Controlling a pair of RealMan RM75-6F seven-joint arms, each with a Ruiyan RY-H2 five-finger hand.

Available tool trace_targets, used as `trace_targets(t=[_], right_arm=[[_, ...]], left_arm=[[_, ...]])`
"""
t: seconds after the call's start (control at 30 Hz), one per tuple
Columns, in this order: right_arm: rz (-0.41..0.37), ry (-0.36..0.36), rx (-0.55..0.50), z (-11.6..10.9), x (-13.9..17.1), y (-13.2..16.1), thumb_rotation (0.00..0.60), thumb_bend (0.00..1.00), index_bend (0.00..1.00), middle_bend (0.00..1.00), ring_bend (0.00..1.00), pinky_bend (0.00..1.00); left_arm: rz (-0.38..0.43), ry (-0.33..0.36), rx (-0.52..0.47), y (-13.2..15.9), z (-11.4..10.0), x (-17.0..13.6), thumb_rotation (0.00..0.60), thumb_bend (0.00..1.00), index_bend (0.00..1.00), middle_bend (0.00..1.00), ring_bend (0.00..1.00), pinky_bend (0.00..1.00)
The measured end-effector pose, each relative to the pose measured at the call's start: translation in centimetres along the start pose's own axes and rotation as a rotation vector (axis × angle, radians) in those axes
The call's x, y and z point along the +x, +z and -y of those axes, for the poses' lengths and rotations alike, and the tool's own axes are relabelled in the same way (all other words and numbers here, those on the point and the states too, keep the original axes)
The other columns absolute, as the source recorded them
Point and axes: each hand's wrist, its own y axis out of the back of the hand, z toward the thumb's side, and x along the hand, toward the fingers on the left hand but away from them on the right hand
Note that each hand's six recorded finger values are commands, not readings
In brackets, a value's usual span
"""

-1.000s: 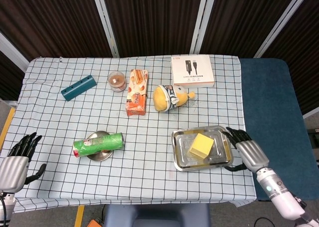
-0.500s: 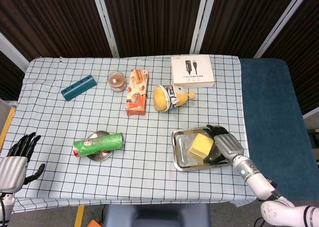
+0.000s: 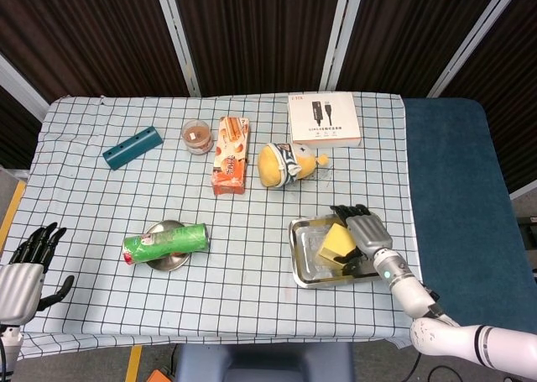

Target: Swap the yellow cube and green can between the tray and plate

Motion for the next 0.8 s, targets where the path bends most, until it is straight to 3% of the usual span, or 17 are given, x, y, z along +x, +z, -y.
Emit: trace_targets(t=[0.1, 0.33, 0.47, 0.67, 0.8], right_arm=[[0.011, -0.030, 0.010, -0.2, 0.1, -0.1, 0.600, 0.01, 0.44, 0.41, 0.46, 0.46], [0.034, -0.067, 0.027, -0.6, 0.3, -0.4, 0.600, 0.09, 0.55, 0.49, 0.60, 0.61], [0.027, -0.117, 0.021, -1.6, 0.1, 0.2, 0.600, 0.16, 0.60, 0.52, 0.63, 0.64], [-0.091, -0.192, 0.004, -4.1, -0.4, 4.3, 0.600, 0.16, 0.62, 0.54, 0.64, 0.65], [-0.212, -0.219, 0.003, -4.9, -1.2, 8.9, 0.600, 0.16, 0.63, 0.54, 0.65, 0.65]], left_arm=[[0.002, 0.001, 0.000, 0.1, 0.0, 0.0, 0.600, 0.36, 0.00, 0.00, 0.00, 0.19], [0.003, -0.003, 0.003, 0.1, 0.0, -0.1, 0.600, 0.36, 0.00, 0.00, 0.00, 0.19], [0.003, -0.004, 0.006, 0.2, 0.1, 0.0, 0.600, 0.36, 0.00, 0.00, 0.00, 0.19], [0.006, -0.018, 0.020, 0.3, 0.3, 0.0, 0.600, 0.36, 0.00, 0.00, 0.00, 0.19], [0.009, -0.006, 0.027, 0.4, 0.1, -0.1, 0.600, 0.36, 0.00, 0.00, 0.00, 0.19]])
